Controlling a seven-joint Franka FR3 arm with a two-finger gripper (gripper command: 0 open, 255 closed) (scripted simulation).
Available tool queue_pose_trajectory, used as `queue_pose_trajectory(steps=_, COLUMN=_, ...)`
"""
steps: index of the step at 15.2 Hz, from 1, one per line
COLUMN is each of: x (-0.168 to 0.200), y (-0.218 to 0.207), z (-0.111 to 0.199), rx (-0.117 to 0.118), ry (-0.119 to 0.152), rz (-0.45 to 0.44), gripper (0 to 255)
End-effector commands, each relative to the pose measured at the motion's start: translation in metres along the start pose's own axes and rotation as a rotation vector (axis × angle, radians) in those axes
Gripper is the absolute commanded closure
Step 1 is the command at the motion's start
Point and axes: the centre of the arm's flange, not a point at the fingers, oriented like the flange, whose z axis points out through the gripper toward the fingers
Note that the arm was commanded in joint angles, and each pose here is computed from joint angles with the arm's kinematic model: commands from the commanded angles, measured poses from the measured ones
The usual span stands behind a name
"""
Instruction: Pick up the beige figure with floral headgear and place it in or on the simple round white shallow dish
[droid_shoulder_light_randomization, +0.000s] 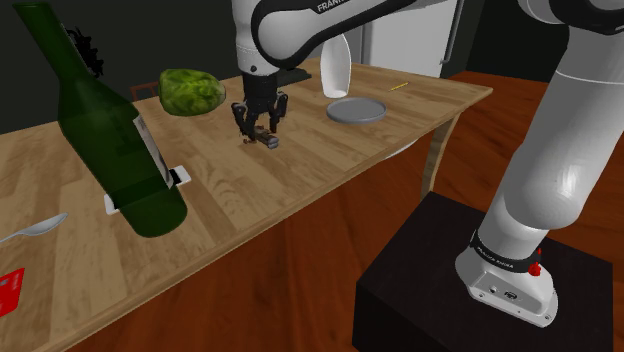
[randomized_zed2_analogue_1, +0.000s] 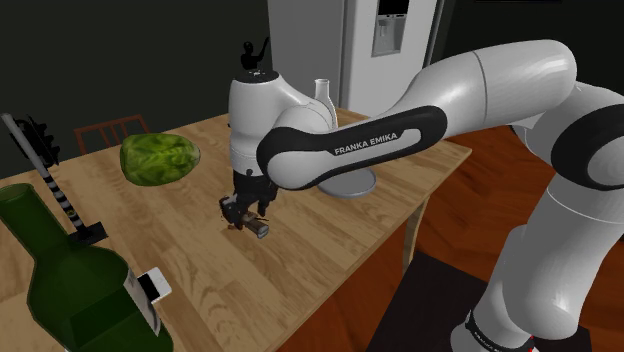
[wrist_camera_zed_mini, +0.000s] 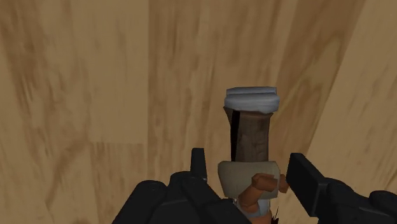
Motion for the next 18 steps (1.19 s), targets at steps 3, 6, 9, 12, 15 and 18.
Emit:
queue_pose_trajectory(steps=3, x=0.000, y=0.000, z=0.000, rx=0.000, ry=0.000, rz=0.000, gripper=255)
queue_pose_trajectory(steps=6, x=0.000, y=0.000, z=0.000, rx=0.000, ry=0.000, rz=0.000, gripper=255)
queue_pose_trajectory(steps=9, x=0.000, y=0.000, z=0.000, rx=0.000, ry=0.000, rz=0.000, gripper=255)
queue_pose_trajectory(steps=12, x=0.003, y=-0.001, z=-0.015, rx=0.000, ry=0.000, rz=0.000, gripper=255)
queue_pose_trajectory(steps=15, x=0.006, y=-0.002, z=-0.031, rx=0.000, ry=0.000, rz=0.000, gripper=255)
queue_pose_trajectory(steps=18, x=0.009, y=-0.002, z=-0.046, rx=0.000, ry=0.000, rz=0.000, gripper=255)
